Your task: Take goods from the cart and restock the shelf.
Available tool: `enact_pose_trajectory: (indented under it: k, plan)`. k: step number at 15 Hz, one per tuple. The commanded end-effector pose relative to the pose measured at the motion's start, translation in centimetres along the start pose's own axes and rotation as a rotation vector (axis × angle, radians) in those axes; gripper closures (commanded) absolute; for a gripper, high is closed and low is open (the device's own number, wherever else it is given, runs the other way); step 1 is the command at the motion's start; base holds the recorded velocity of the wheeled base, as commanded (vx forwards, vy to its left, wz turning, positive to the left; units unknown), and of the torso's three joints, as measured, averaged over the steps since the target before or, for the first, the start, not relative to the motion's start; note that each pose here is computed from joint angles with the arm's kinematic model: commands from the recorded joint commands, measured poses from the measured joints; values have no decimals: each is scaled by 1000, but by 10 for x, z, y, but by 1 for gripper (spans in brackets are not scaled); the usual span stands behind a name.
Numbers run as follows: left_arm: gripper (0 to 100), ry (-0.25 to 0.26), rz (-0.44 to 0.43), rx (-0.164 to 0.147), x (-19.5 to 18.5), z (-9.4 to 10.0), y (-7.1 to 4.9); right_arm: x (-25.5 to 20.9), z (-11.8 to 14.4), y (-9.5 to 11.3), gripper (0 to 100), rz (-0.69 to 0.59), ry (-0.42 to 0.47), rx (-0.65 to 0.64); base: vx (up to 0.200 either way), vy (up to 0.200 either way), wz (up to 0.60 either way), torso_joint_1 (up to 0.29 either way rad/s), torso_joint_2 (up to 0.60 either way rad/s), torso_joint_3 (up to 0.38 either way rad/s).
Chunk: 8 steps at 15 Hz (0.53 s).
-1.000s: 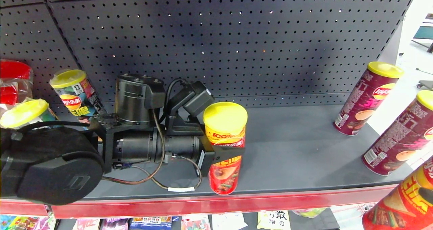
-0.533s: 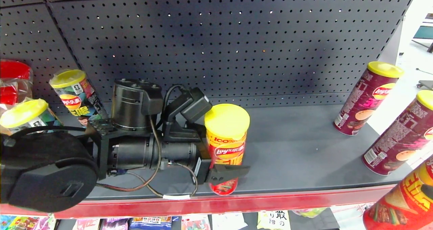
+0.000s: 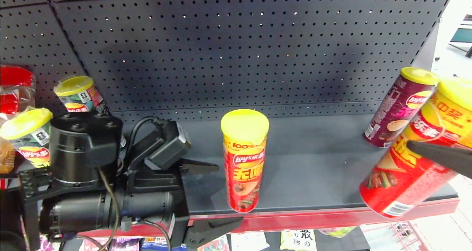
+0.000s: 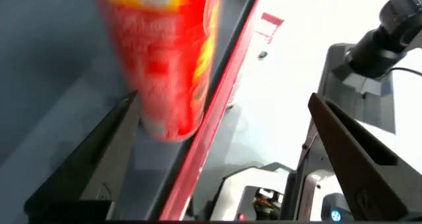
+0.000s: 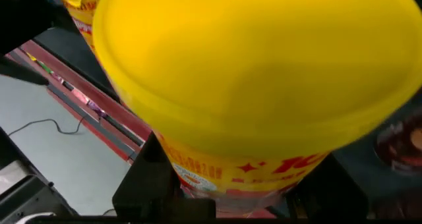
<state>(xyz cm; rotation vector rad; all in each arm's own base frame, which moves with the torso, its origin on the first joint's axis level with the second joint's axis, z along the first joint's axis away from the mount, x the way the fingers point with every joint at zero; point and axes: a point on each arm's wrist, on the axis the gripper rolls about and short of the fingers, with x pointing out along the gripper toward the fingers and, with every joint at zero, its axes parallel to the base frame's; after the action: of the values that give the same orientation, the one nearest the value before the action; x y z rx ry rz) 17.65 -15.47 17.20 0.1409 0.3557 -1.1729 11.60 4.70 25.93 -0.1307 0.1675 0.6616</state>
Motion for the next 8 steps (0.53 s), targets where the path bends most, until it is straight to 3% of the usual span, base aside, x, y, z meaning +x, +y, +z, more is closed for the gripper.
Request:
enact_pose_trajectory:
  k: [1, 3, 8]
  plan:
    - [0, -22, 33, 9, -24, -7, -12, 56, 8, -6, 100, 78, 57, 5, 0, 0, 0, 0, 0, 0]
    - [0, -17, 61, -17, -34, -15, -13, 76, 7, -10, 100, 88, 61, 4, 0, 0, 0, 0, 0, 0]
    - [0, -40, 128, -27, -57, -25, -25, 138, 16, -20, 100, 107, 46, -2, 0, 0, 0, 0, 0, 0]
